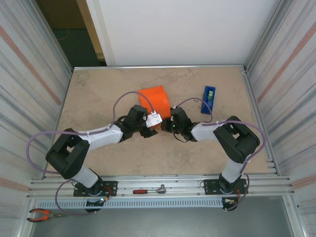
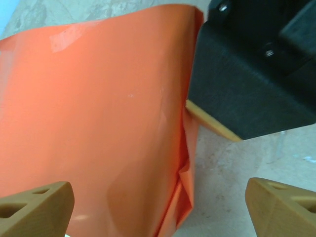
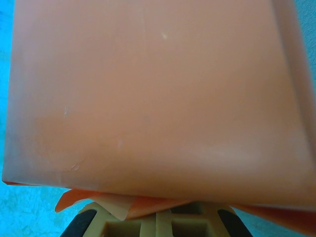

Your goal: Wrap the gift box in paper

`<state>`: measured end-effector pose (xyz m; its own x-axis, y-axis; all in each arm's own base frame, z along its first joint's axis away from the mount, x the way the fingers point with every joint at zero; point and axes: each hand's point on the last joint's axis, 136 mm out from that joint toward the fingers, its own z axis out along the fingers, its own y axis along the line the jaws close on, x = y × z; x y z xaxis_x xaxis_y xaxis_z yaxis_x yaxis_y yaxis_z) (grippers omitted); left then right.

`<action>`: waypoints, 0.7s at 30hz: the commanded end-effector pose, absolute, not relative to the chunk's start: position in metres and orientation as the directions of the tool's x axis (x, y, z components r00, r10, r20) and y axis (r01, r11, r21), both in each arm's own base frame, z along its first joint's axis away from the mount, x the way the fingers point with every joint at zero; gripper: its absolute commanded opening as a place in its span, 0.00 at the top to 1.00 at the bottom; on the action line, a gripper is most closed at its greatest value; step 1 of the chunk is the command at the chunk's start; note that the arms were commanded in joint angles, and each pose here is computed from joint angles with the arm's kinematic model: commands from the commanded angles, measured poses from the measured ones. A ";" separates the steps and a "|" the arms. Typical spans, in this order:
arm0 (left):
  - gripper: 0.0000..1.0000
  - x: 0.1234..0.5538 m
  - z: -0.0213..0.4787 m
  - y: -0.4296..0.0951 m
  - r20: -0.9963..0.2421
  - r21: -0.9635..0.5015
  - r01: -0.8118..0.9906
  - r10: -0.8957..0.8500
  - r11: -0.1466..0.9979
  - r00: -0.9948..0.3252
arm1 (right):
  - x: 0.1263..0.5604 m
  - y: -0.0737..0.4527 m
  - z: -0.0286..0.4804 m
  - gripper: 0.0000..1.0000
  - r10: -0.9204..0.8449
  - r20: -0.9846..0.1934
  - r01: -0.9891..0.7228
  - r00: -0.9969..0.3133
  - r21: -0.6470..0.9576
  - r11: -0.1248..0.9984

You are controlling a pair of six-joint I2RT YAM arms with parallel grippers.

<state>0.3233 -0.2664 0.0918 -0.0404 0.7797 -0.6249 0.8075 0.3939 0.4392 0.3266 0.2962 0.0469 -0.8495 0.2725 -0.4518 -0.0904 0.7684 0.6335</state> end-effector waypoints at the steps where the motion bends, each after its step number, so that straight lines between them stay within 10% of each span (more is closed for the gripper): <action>1: 0.09 0.339 0.100 -0.265 -0.604 0.547 0.736 0.797 0.398 0.018 | 0.334 0.300 0.053 1.00 0.262 -0.461 -0.108 -0.848 0.634 0.765; 14: 0.06 0.346 0.079 -0.269 -0.557 0.580 0.721 0.830 0.378 0.013 | 0.334 0.300 0.052 1.00 0.260 -0.458 -0.106 -0.850 0.633 0.767; 21: 0.24 0.347 0.072 -0.272 -0.529 0.551 0.755 0.848 0.356 -0.013 | 0.334 0.300 0.052 1.00 0.263 -0.456 -0.103 -0.850 0.634 0.766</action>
